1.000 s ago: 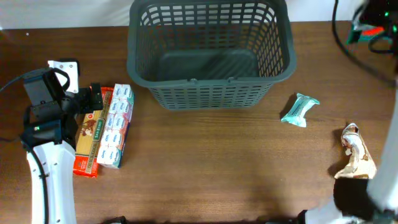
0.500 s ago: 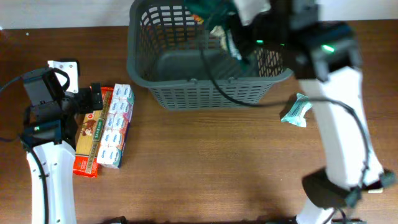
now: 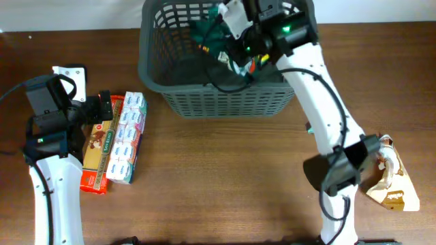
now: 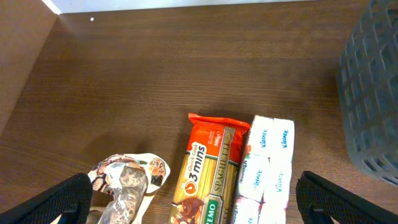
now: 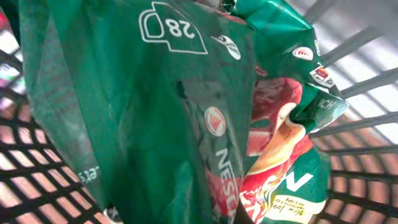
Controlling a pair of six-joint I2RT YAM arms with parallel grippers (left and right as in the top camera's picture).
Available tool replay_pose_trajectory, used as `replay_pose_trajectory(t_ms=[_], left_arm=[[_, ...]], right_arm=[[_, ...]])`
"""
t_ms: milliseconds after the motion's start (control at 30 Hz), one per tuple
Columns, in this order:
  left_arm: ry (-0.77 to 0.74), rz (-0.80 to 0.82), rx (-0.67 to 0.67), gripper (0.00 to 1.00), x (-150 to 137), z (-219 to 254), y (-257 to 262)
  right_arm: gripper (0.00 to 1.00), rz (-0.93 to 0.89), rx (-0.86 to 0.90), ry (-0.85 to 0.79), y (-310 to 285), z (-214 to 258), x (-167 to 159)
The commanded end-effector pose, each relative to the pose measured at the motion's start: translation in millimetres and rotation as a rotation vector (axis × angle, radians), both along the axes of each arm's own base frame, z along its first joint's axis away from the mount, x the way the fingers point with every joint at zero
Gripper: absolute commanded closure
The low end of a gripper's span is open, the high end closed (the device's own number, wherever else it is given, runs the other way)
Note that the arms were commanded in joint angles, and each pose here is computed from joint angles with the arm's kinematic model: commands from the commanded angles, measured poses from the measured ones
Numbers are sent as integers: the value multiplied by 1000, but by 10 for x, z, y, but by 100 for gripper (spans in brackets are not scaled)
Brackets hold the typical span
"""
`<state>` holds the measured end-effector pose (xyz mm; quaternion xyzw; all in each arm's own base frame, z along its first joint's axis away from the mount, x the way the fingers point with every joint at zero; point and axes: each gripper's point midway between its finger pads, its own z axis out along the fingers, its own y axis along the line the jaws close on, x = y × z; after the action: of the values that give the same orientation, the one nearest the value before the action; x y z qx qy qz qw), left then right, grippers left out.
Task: Pack container
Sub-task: 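Carry the Nescafé bag into the grey basket and release, then grasp the brown-white wrapper at right with the right gripper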
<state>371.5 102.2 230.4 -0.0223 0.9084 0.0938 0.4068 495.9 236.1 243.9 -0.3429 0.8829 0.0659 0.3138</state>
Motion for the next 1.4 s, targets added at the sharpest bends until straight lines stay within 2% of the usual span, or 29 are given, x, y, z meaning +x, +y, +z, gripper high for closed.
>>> replay_pose_trajectory(t_ms=[0, 200, 267, 300, 333, 400, 433, 567, 700, 900, 1033, 1133, 1267, 1367], left_arm=[[-16, 0, -13, 1, 25, 56, 3], [-15, 0, -13, 1, 26, 55, 3], [-16, 0, -13, 1, 25, 56, 3], [-15, 0, -13, 1, 26, 55, 2], [-15, 0, -13, 1, 26, 55, 3], [-16, 0, -13, 1, 25, 56, 3], [-15, 0, -13, 1, 26, 55, 3], [-15, 0, -13, 1, 26, 55, 3], [-16, 0, -13, 1, 25, 56, 3], [-16, 0, -13, 1, 25, 56, 3], [-16, 0, -13, 1, 25, 56, 3], [-16, 0, -13, 1, 25, 56, 3], [-16, 0, -13, 1, 25, 56, 3], [-16, 1, -12, 1, 25, 56, 4]], right_arm=[[96, -19, 4, 22, 51, -198, 121], [95, -19, -21, 76, 63, -474, 141], [52, -39, -3, 69, 59, -396, 139], [41, -44, 6, 61, 60, -340, 139], [42, -51, 23, 36, 56, -190, 132], [50, -52, 49, -21, 38, 131, 97], [50, -56, 65, -56, 21, 321, 73], [42, -107, 94, -245, -198, 1214, -99], [35, -297, 24, -443, -813, 2007, -378], [33, -527, 6, -521, -1788, 2476, -760], [32, -760, -66, -501, -2792, 2368, -972], [29, -971, -112, -423, -3550, 1924, -1197], [25, -1181, -146, -207, -4233, 827, -1612], [21, -1258, -149, -48, -4417, 57, -1864]])
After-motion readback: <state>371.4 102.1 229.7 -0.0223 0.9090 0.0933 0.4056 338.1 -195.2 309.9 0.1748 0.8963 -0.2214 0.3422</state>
